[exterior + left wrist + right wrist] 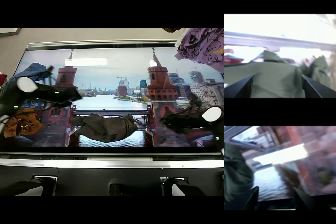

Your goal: Fold the clothes and pants, and hang the long-sleeved shirts on hangers.

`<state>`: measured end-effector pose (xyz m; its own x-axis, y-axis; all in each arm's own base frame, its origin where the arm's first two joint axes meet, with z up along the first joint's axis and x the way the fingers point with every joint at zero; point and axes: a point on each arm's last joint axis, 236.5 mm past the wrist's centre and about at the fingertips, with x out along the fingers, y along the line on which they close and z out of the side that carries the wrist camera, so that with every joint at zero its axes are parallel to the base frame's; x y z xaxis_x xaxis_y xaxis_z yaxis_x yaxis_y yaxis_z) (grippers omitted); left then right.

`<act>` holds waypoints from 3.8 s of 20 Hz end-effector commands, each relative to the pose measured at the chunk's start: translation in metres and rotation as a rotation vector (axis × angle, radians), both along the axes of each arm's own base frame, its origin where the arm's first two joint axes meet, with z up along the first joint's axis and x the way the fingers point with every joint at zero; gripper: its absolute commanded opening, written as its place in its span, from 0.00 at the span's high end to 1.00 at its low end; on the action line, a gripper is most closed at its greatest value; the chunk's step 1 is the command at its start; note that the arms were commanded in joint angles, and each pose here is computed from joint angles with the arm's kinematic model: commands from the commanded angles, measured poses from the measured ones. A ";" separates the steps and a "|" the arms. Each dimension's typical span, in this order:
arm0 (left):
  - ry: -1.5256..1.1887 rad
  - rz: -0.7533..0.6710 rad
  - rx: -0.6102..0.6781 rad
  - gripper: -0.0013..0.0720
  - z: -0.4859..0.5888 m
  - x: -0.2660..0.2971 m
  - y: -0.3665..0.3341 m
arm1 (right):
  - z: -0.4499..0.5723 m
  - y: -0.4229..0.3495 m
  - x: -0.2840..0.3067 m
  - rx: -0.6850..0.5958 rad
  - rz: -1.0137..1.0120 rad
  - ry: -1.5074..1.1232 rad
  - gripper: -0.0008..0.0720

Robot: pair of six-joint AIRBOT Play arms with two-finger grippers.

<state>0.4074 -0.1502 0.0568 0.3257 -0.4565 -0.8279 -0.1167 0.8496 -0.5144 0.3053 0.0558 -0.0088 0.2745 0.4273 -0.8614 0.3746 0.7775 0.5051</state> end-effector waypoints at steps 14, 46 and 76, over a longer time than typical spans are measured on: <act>0.095 0.142 0.018 0.07 -0.002 -0.007 0.061 | -0.077 0.133 0.022 0.371 0.059 0.085 0.94; -0.351 0.140 -0.157 0.96 0.073 0.085 0.060 | 0.156 0.082 0.116 -0.109 0.408 -0.562 0.94; 0.035 0.146 0.230 0.96 -0.058 0.100 0.114 | 0.033 0.075 0.207 -0.070 0.255 -0.189 0.94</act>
